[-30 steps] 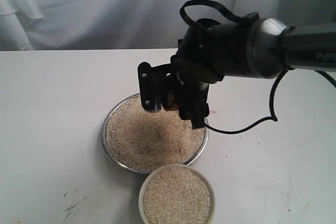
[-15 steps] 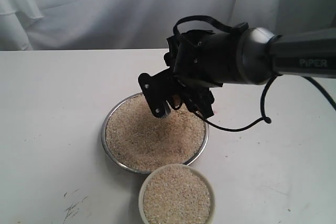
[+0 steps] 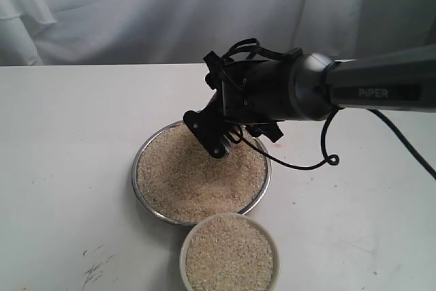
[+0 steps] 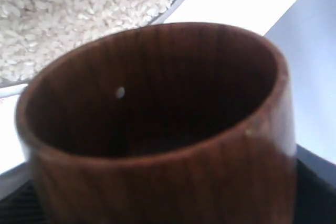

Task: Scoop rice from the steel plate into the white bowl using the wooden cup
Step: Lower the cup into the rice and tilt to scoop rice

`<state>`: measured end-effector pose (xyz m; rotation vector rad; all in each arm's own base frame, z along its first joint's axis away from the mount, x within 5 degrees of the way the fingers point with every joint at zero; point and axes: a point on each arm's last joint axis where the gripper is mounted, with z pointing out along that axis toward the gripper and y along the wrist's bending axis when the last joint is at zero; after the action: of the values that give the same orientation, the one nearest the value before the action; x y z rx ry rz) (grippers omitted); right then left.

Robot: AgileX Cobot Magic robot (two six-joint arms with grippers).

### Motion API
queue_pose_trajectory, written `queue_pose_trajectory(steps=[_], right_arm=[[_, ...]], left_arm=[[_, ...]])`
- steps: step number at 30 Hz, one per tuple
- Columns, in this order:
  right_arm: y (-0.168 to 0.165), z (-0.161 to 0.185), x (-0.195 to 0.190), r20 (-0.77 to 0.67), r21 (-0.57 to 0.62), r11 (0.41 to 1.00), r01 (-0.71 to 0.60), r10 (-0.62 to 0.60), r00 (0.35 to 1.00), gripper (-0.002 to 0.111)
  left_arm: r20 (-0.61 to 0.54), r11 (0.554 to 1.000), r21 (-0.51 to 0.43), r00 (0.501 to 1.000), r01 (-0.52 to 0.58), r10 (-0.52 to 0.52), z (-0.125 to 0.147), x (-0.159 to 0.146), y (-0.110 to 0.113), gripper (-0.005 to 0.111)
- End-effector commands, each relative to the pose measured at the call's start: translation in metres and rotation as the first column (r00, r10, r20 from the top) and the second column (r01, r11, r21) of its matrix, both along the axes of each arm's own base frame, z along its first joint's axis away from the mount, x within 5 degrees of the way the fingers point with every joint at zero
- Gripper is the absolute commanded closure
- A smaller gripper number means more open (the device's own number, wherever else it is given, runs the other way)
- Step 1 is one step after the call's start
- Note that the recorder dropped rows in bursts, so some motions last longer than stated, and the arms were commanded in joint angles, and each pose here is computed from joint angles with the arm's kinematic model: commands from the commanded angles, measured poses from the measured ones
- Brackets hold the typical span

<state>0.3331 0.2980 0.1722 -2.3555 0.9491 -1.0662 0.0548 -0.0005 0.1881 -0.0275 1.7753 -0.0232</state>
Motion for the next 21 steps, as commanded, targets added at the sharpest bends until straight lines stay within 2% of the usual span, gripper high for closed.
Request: queue_pose_trajectory(steps=[1, 8, 13, 21], right_arm=[[0.005, -0.002, 0.007, 0.066, -0.071, 0.997, -0.013, 0.018, 0.998, 0.108], [0.022, -0.018, 0.017, 0.078, -0.055, 0.998, 0.005, -0.001, 0.997, 0.108], [0.023, -0.034, 0.016, 0.092, -0.123, 0.992, 0.013, -0.002, 0.996, 0.108], [0.024, -0.034, 0.014, 0.132, -0.118, 0.992, 0.050, -0.034, 0.991, 0.108]], left_arm=[[0.007, 1.000, -0.004, 1.000, 0.001, -0.001, -0.001, 0.000, 0.000, 0.107], [0.007, 1.000, -0.004, 1.000, 0.001, -0.001, -0.001, 0.000, 0.000, 0.107], [0.007, 1.000, -0.004, 1.000, 0.001, -0.001, -0.001, 0.000, 0.000, 0.107], [0.007, 1.000, -0.004, 1.000, 0.001, -0.001, -0.001, 0.000, 0.000, 0.107]])
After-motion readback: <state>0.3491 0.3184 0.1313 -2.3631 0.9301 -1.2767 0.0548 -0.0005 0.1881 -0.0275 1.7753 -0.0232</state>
